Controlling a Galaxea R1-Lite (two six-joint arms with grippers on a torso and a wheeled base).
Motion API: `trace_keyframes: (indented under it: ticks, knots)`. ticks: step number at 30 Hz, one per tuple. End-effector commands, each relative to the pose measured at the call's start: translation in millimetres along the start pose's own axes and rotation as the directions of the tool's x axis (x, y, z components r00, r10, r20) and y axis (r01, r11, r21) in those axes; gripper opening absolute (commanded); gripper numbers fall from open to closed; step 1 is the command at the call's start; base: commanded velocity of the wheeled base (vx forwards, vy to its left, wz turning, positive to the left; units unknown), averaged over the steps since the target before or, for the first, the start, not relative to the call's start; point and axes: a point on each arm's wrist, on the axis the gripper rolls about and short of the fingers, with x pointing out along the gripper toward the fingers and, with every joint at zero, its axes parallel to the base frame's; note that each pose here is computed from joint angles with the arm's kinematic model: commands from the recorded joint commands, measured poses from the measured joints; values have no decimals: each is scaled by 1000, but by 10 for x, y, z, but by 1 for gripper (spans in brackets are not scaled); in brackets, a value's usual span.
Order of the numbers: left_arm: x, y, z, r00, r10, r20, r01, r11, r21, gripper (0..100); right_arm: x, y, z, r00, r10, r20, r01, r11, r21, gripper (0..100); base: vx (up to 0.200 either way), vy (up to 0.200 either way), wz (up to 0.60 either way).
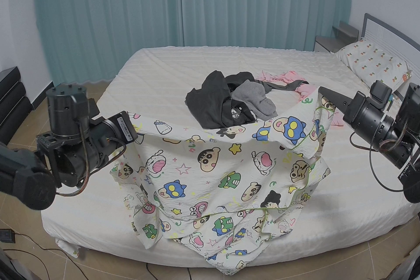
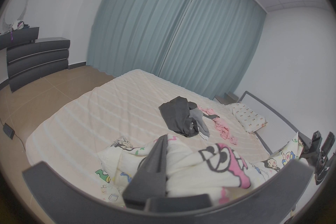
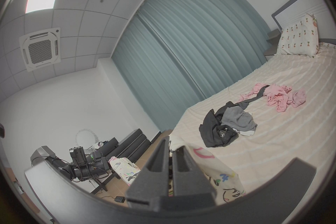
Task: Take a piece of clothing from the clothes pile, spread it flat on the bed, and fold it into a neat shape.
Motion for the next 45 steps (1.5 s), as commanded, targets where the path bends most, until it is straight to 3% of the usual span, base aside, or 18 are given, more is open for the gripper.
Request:
trace_keyframes:
  ticks: [1,7,14,23,27,28,29,35,39,45]
  knots:
    - [548,93,-232,994,84,-73,-83,996,22,0,303,-330,-214,995,-74,-65,75,997,18,0,200,0,0]
    - [997,151,-385,987,129,-97,-126,991,36,0,566,-603,-415,989,-112,-92,115,993,27,0,200,0,0]
    - [1649,317,-856,967,195,-164,-185,980,74,0,972,-1190,-1006,962,-211,-172,222,974,45,0,86,0,0]
    - [2060,442,-1269,950,243,-195,-224,968,118,0,1205,-1602,-1447,935,-280,-218,295,955,38,0,0,0,0]
    - [2193,467,-1363,946,277,-167,-256,957,133,0,1237,-1767,-1601,923,-303,-236,320,947,38,0,0,0,0]
    - [2229,471,-1351,947,282,-154,-264,956,128,0,1258,-1787,-1619,923,-303,-236,320,947,38,100,0,0,0]
    - [2286,482,-1346,947,292,-136,-276,953,121,100,1287,-1820,-1652,922,-305,-240,322,946,38,100,0,0,0]
    - [2499,590,-1308,934,353,-54,-347,933,94,100,1420,-1992,-1772,917,-332,-220,347,937,36,100,0,0,0]
    - [2583,657,-1187,926,379,5,-379,924,46,100,1526,-2102,-1622,909,-403,-106,409,912,37,100,0,0,0]
    - [2623,833,-1077,904,427,37,-428,904,23,100,1458,-2227,-1536,893,-441,-85,445,894,42,100,0,0,0]
